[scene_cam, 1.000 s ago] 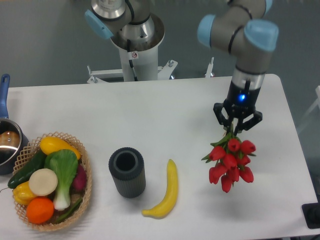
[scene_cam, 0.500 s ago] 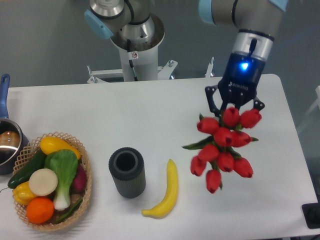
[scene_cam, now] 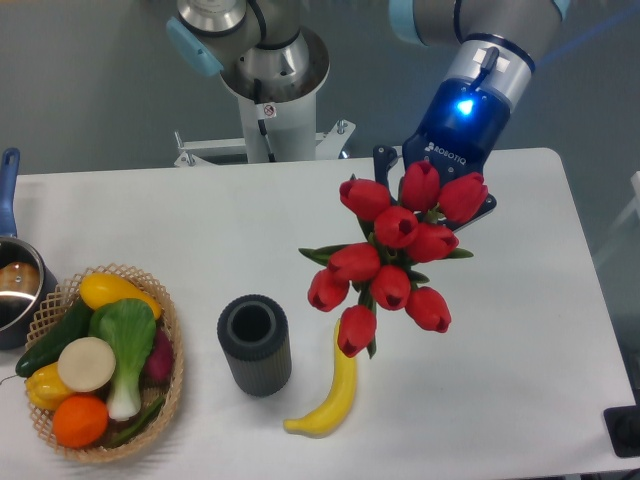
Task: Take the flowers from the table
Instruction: 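Hold the lifted tulip bunch raised above the table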
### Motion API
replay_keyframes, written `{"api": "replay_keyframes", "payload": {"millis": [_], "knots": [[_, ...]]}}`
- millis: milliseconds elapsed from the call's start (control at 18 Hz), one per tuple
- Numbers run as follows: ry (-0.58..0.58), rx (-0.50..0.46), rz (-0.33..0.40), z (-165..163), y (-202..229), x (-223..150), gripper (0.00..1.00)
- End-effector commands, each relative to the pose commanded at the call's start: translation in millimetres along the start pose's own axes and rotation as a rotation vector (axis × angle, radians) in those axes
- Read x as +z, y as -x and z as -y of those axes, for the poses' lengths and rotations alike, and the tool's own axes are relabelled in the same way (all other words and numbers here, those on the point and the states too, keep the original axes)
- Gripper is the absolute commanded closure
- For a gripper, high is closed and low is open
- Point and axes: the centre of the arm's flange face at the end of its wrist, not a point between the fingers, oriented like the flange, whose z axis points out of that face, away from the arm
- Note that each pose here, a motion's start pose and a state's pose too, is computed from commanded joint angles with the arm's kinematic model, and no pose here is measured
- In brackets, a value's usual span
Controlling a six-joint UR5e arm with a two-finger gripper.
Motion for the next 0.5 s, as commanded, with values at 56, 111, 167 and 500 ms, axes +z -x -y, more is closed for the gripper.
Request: {"api": "replay_keyframes", "payload": {"millis": [56,111,167,500], "knots": [[0.0,-0.003,0.0,0.0,0.0,0.0,0.75],[0.0,-0.005,0.0,0.0,0.0,0.0,0.75],[-0.001,-0.006,-0.001,0.1,-0.1,0.0,0.75],[-0.001,-0.011,0.003,-0.7,1.5,-2.1,0.75]]}}
